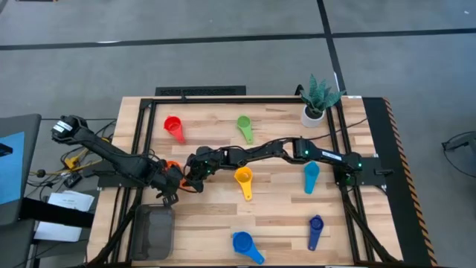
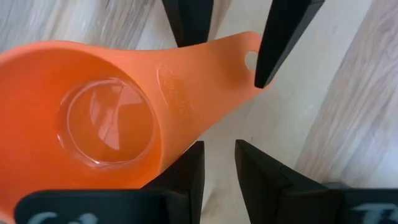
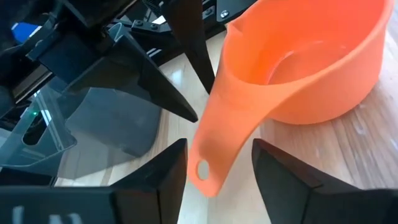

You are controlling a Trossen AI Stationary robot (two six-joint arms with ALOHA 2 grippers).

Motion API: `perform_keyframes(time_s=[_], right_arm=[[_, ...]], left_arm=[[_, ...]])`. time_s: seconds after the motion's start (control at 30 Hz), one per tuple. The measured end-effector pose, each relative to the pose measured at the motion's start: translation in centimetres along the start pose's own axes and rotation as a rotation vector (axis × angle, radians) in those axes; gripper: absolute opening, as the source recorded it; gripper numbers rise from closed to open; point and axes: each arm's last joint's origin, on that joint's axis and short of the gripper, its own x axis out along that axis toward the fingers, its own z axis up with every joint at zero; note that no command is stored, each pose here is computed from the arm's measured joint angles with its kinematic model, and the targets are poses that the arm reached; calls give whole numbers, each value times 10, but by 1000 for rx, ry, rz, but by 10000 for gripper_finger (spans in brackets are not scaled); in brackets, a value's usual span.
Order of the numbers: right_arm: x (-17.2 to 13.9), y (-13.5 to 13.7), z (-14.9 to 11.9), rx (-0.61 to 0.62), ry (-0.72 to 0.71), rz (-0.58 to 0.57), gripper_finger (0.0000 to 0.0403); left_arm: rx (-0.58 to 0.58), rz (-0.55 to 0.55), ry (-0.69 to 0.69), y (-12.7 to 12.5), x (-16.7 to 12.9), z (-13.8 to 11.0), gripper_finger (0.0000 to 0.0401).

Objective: Nest measuring cups in basket
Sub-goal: Move the orange measuring cup to the center

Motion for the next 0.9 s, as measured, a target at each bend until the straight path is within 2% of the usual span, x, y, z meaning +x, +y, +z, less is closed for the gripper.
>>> perform_keyframes(time_s=[0.23, 0.53, 0.73, 0.9], right_arm=[[0, 0, 0, 0, 0, -1, 153], [-3, -6, 3, 13, -5, -7, 77], [-6, -11, 6, 23, 33, 64, 15], [-16, -19, 16, 76, 51, 127, 12]], left_arm=[[-1, 12, -15, 0, 0, 0, 77], [-27, 11, -15, 0, 0, 0, 77], [-74, 15, -12, -1, -3, 2, 77], [-75, 42, -61, -11, -26, 15, 77]])
